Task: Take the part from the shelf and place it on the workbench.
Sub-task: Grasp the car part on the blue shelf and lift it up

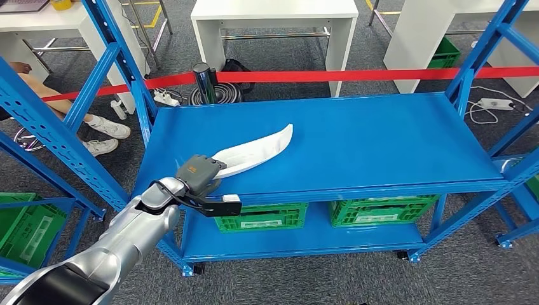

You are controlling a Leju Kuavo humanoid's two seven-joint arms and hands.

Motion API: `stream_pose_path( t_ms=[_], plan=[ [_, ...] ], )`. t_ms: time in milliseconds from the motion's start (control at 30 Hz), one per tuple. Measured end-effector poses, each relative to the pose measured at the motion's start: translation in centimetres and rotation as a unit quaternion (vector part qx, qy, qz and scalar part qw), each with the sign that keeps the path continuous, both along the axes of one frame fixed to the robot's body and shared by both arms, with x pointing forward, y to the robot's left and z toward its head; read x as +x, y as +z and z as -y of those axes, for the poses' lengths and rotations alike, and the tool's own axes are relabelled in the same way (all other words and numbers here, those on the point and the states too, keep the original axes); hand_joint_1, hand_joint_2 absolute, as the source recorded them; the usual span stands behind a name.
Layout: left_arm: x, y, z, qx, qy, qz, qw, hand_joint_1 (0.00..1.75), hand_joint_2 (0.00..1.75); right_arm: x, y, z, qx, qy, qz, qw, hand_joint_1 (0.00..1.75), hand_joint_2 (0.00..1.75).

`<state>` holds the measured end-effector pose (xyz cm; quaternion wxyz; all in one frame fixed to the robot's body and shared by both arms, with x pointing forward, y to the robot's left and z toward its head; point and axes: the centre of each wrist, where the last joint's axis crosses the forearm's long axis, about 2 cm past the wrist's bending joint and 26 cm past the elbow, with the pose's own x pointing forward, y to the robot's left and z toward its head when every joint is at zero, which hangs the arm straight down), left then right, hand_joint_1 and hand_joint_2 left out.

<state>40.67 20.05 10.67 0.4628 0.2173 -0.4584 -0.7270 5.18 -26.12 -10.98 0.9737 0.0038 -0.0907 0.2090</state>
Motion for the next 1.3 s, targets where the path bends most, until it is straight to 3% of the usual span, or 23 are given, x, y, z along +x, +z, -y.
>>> stream_pose_path(
  t_ms=[367,600,667,733,900,1167,1300],
  plan=[
    [0.1,0.2,0.1,-0.016,-0.010,-0.005,1.000,1.75,1.75,0.0,0.0,0.0,0.000,0.002,0.000,1.000,0.00,0.00],
    [0.5,1.1,0.7,-0.119,-0.037,0.021,0.992,1.75,1.75,0.0,0.0,0.0,-0.001,0.004,0.000,1.000,0.00,0.00],
    [1.0,2.3,1.6,-0.205,-0.051,0.054,0.976,1.75,1.75,-0.1,0.0,0.0,-0.002,0.005,0.000,1.000,0.00,0.00],
    [2.0,4.7,2.8,-0.276,-0.058,0.089,0.955,1.75,1.75,0.0,0.0,0.0,-0.002,0.006,0.001,1.000,0.00,0.00],
    [3.9,11.1,4.7,-0.328,-0.087,0.152,0.928,1.75,1.75,0.0,0.0,0.0,-0.002,0.005,0.002,1.000,0.00,0.00],
    [4.8,16.1,5.6,-0.349,-0.112,0.212,0.906,1.75,1.75,0.0,0.0,0.0,0.001,0.001,0.006,1.000,0.00,0.00],
    [5.1,17.7,5.4,-0.347,-0.110,0.224,0.904,1.75,1.75,0.0,0.0,0.0,0.001,-0.001,0.007,1.000,0.00,0.00]
  ],
)
